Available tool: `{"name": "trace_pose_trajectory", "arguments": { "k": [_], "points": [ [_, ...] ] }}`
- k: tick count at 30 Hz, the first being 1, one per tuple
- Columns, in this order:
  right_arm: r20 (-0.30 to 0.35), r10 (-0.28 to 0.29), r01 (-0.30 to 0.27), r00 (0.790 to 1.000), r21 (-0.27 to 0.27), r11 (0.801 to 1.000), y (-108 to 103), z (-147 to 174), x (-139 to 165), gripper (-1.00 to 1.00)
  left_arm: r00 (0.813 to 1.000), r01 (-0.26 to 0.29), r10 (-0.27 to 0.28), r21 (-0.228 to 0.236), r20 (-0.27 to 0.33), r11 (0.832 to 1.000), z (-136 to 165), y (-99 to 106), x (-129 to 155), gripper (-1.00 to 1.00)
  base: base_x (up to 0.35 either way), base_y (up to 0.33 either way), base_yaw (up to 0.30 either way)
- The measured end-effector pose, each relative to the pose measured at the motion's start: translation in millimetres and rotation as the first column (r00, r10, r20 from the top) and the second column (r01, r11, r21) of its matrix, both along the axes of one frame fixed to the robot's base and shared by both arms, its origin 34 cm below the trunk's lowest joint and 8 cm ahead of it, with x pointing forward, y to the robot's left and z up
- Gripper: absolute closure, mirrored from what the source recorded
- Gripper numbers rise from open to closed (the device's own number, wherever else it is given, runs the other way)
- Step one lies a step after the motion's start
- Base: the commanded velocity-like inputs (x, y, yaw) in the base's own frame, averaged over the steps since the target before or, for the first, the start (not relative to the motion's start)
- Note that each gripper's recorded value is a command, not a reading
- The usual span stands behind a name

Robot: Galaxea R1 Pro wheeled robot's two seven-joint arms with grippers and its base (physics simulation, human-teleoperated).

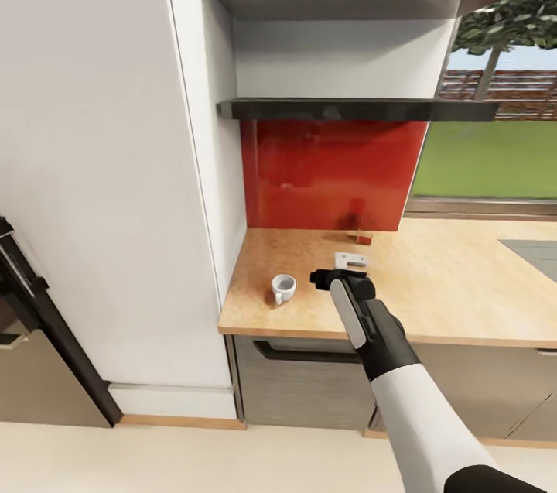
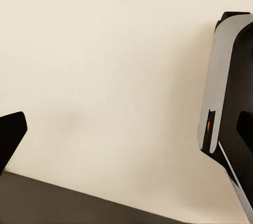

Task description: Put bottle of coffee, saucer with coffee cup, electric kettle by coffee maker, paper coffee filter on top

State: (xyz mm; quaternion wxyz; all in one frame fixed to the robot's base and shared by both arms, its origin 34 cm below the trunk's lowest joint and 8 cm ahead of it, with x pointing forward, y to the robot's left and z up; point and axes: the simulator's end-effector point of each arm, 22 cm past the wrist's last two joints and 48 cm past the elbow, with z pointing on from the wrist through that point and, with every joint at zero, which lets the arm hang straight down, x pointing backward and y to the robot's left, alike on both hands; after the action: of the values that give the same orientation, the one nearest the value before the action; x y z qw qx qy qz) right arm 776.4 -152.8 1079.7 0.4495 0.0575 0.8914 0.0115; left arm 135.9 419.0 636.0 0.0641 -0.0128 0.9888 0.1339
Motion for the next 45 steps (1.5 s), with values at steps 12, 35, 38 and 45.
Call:
{"name": "trace_pose_trajectory", "arguments": {
  "k": [12,35,38,45],
  "points": [
    [-0.027,0.000,0.000,1.000,-0.006,1.000,0,-12,-2,-1.00,1.000,-0.003,0.003,0.021,0.000,1.000,1,5,-1,-1.00,0.060,0.047,0.000],
    [-0.093,0.002,-0.004,0.996,-0.020,1.000,-1,-40,-9,-1.00,1.000,-0.003,0.003,0.020,-0.005,1.000,1,5,-4,-1.00,0.120,0.091,0.000],
    [-0.100,0.001,-0.003,0.995,-0.021,1.000,-1,-44,-10,-1.00,1.000,-0.003,0.003,0.021,-0.006,1.000,2,5,-4,-1.00,0.090,0.062,0.000],
    [-0.102,0.000,-0.003,0.995,-0.020,1.000,-1,-44,-10,-1.00,1.000,-0.003,0.003,0.020,-0.005,1.000,1,4,-4,-1.00,0.081,0.027,0.000]
  ]
}}
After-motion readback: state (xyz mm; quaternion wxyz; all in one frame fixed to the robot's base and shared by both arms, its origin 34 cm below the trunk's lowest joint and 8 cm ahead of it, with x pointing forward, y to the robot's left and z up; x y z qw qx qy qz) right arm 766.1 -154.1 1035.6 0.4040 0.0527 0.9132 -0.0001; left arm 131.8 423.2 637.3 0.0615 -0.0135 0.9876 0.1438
